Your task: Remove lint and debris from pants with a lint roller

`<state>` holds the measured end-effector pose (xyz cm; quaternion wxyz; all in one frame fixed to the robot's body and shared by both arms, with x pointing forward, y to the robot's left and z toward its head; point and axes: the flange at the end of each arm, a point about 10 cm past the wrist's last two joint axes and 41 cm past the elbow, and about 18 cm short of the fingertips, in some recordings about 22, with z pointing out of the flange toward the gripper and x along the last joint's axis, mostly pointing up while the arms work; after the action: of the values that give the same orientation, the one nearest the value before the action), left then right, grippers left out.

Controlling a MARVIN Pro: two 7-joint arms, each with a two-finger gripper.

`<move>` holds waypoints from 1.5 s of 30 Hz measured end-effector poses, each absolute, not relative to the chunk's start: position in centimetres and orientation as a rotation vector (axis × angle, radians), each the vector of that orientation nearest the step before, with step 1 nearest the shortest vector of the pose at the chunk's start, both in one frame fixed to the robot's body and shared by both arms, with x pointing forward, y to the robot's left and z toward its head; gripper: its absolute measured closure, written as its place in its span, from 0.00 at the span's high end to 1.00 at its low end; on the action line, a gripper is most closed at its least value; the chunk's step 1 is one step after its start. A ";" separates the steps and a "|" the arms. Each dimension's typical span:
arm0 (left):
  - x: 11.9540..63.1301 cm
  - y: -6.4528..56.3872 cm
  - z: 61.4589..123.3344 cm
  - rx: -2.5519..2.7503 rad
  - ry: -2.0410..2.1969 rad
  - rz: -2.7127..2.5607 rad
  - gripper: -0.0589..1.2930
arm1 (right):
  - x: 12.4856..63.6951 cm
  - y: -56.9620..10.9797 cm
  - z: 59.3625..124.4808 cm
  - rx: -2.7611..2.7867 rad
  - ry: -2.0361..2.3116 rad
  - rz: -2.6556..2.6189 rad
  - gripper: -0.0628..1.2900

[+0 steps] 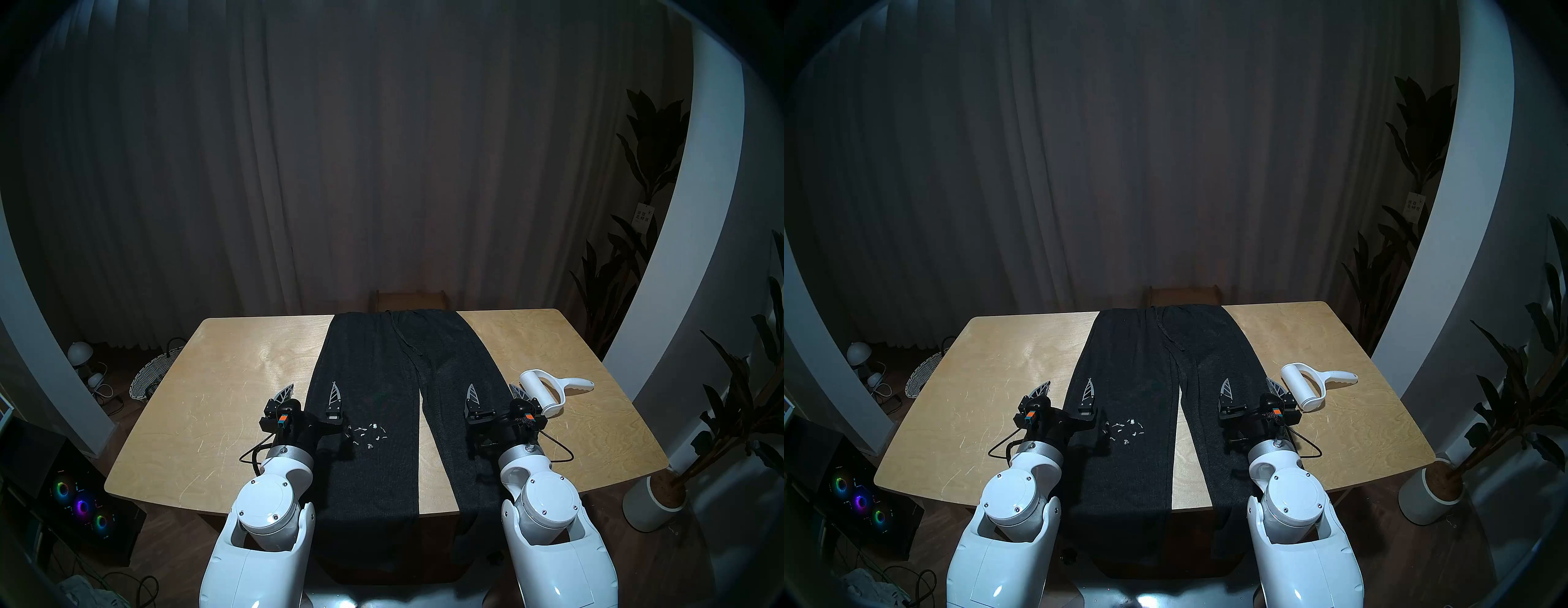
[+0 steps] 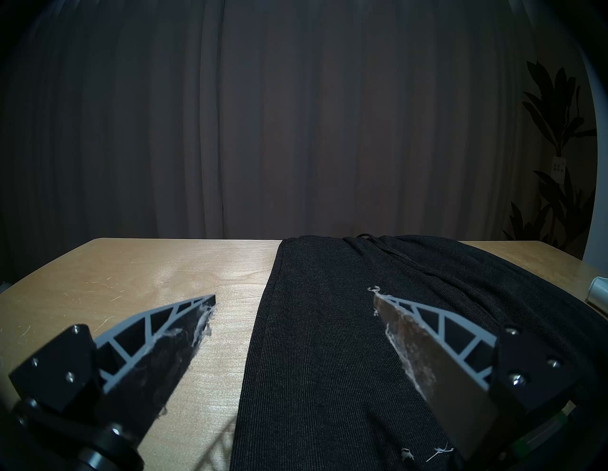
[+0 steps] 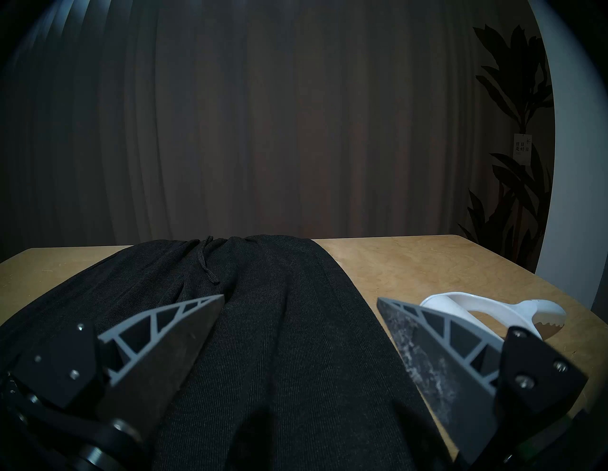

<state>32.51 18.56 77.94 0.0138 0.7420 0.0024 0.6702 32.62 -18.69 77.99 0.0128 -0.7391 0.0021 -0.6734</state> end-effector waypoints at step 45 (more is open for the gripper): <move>30.5 21.0 81.2 2.364 -0.085 2.060 0.96 | 30.5 -26.1 86.0 -2.270 0.694 -1.856 0.95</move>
<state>30.51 20.95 81.18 0.0025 0.7535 -0.0272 0.6568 30.49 -26.13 85.99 0.0641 -0.7519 0.2298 -0.6146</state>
